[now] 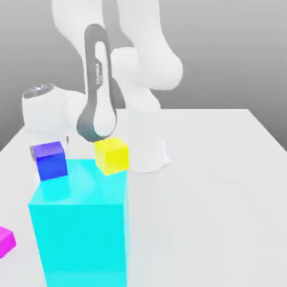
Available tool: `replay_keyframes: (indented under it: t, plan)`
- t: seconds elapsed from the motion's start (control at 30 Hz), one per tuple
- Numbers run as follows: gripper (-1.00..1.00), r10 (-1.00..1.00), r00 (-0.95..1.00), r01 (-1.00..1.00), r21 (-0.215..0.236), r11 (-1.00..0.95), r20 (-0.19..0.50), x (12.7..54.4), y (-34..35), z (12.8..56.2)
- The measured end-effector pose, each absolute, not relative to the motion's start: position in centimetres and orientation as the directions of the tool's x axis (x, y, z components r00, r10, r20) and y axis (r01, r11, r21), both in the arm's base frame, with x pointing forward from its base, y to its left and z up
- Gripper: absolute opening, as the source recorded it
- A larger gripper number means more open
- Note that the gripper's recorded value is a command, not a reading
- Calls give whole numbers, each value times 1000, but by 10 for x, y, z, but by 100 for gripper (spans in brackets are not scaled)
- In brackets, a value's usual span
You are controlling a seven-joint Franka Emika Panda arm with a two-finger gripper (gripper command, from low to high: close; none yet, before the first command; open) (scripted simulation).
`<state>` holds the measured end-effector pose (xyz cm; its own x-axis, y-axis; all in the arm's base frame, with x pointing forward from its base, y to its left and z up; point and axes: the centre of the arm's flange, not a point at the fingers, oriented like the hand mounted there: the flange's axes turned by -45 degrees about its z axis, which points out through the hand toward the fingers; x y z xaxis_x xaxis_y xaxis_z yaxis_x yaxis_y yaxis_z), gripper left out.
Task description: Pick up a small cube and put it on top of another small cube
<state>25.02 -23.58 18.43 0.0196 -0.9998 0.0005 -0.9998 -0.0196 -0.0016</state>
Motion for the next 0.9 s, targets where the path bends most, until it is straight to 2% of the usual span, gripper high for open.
replay_keyframes:
  t: [0.2,0.57,0.77,0.83,0.9]
  plan:
    - [-100,-997,-74,-997,29,73,-24,259,-288,222]
    - [-100,-980,198,-980,22,-198,-34,355,-281,371]
    - [-100,-900,436,-900,4,-436,-19,393,-215,464]
    - [-100,-864,503,-864,-3,-503,-6,401,-190,456]
    - [-100,-854,520,-854,-4,-520,-3,403,-184,430]
